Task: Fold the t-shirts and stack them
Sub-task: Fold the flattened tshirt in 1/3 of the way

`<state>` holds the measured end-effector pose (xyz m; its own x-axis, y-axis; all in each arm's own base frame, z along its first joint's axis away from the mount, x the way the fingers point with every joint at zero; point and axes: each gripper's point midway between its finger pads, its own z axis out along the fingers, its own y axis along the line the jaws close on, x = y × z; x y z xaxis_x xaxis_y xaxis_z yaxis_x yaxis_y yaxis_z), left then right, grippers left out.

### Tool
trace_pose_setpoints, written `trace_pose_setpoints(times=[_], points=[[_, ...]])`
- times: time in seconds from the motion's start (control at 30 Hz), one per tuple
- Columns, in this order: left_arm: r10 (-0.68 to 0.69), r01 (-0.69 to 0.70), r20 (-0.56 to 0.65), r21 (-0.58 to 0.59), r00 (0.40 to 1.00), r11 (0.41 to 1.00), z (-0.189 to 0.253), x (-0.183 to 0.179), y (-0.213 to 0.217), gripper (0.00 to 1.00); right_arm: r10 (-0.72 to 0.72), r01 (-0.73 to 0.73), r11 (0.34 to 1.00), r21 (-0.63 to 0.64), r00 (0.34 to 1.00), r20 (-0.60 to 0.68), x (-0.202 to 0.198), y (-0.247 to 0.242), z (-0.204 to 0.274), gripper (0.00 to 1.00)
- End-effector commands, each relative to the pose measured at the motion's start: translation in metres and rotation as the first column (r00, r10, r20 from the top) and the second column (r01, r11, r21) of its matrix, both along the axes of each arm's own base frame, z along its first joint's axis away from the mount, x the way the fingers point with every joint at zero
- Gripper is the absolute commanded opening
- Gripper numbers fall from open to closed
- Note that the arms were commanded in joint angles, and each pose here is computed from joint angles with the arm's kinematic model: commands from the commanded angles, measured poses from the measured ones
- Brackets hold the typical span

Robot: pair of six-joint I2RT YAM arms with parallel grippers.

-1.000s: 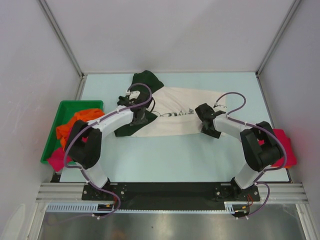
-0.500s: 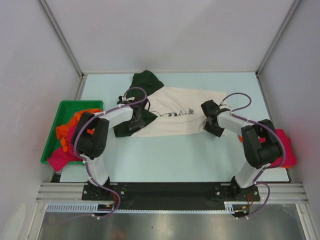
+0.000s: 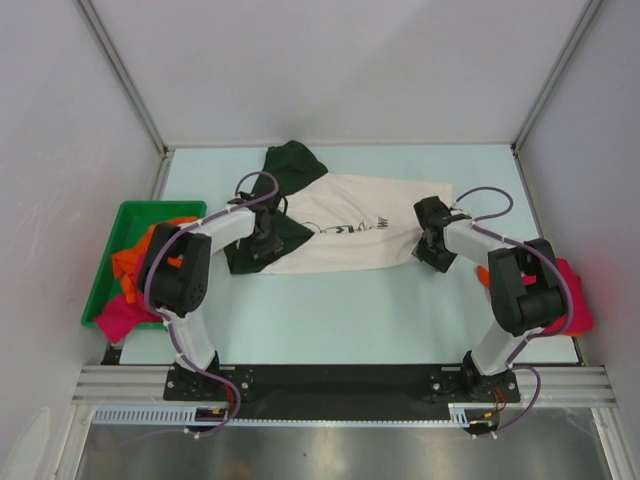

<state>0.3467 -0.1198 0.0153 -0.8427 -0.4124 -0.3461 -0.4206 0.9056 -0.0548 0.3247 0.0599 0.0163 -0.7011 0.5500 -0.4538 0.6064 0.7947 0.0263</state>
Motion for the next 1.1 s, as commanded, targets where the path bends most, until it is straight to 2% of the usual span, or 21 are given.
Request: trace_pose_setpoints(times=[0.0, 0.13, 0.2, 0.33, 0.6, 1.0, 1.07], points=[[0.057, -0.052, -0.044, 0.106, 0.997, 0.993, -0.011, -0.013, 0.038, 0.40, -0.022, 0.011, 0.988, -0.154, 0.997, -0.074, -0.026, -0.037, 0.000, 0.55], [0.055, -0.053, -0.015, 0.083, 0.998, 0.995, -0.001, -0.012, 0.035, 0.43, 0.041, -0.030, 0.991, -0.131, 0.996, 0.085, -0.006, -0.018, 0.045, 0.57], [0.050, -0.051, 0.009, 0.078, 0.999, 0.996, 0.005, -0.013, 0.034, 0.47, 0.062, -0.047, 0.990, -0.137, 0.992, 0.110, -0.003, -0.011, 0.058, 0.58], [0.032, -0.036, 0.063, 0.079, 0.998, 0.996, 0.020, -0.013, 0.033, 0.49, 0.072, -0.047, 0.985, -0.166, 0.987, 0.145, 0.007, -0.012, 0.083, 0.59], [0.035, -0.034, -0.003, 0.107, 0.999, 0.994, 0.005, -0.034, 0.041, 0.46, 0.034, -0.018, 0.980, -0.199, 0.996, 0.079, 0.006, -0.027, 0.050, 0.58], [0.042, -0.041, -0.003, 0.136, 0.999, 0.990, 0.013, -0.038, 0.048, 0.45, 0.021, -0.026, 0.969, -0.248, 1.000, -0.023, 0.003, -0.035, 0.020, 0.54], [0.043, -0.041, -0.007, 0.141, 0.999, 0.989, 0.014, -0.039, 0.050, 0.44, 0.021, -0.035, 0.966, -0.257, 0.998, -0.058, -0.002, -0.039, 0.015, 0.50]])
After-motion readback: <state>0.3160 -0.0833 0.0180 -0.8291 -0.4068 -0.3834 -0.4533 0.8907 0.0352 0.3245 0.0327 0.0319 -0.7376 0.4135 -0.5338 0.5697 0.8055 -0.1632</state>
